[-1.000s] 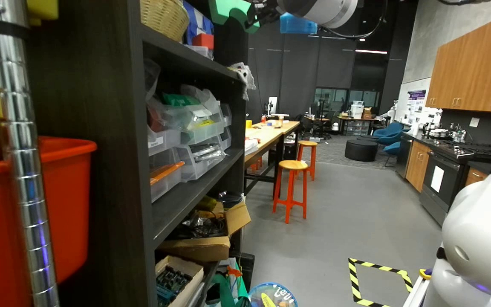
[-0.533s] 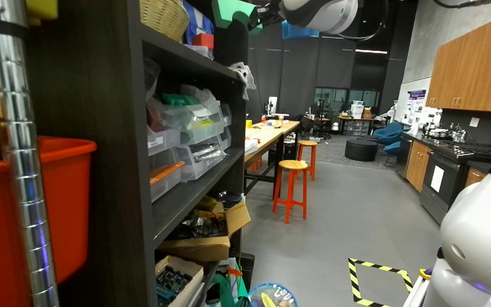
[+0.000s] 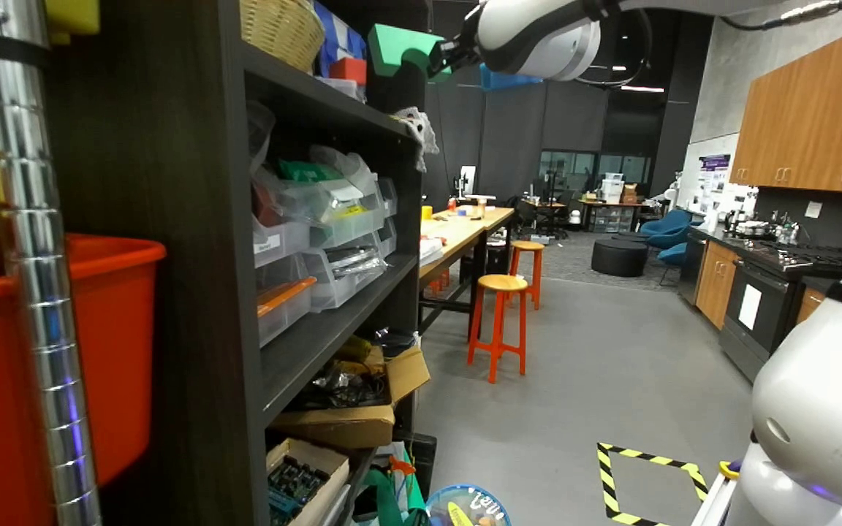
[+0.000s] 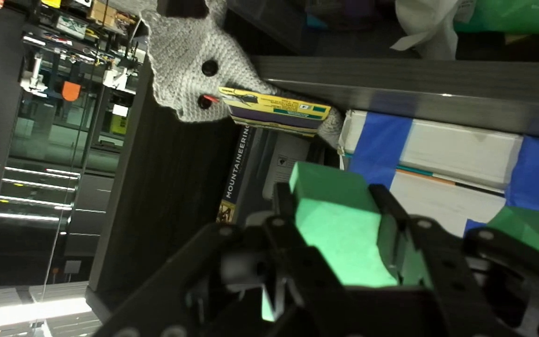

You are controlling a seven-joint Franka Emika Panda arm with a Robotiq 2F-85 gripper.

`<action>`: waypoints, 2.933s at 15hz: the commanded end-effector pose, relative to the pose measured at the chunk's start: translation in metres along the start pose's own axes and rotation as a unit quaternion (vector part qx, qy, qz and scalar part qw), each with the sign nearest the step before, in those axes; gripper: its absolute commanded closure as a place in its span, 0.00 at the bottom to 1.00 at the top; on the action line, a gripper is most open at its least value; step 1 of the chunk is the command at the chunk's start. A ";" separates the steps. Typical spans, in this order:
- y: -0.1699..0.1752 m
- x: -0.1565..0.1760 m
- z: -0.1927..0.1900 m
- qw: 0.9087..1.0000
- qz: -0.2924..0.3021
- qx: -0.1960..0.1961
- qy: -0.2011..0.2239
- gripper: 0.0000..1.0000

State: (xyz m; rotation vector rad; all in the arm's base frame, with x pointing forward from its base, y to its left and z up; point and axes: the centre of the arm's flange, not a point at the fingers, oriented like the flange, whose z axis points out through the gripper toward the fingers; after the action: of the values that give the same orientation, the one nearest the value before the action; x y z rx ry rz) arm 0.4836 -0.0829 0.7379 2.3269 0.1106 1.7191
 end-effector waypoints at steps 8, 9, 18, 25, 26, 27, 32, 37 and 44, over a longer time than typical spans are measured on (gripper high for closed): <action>-0.006 0.009 0.046 0.999 -0.040 -0.015 0.018 0.82; -0.008 0.009 0.050 0.999 -0.046 -0.014 0.018 0.82; -0.029 0.006 0.079 0.996 -0.090 0.006 0.002 0.82; -0.027 0.007 0.087 0.995 -0.103 0.008 0.006 0.82; -0.026 0.008 0.089 0.995 -0.104 0.008 0.007 0.82; -0.025 0.008 0.088 0.995 -0.104 0.009 0.006 0.82; -0.024 0.013 0.094 0.994 -0.109 0.017 -0.001 0.82; -0.026 0.018 0.095 0.993 -0.111 0.026 -0.012 0.82; -0.022 0.021 0.098 0.991 -0.119 0.041 -0.040 0.77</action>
State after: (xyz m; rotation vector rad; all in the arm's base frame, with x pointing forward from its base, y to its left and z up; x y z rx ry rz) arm 0.5761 -0.0680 0.7186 2.3110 0.3869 1.5606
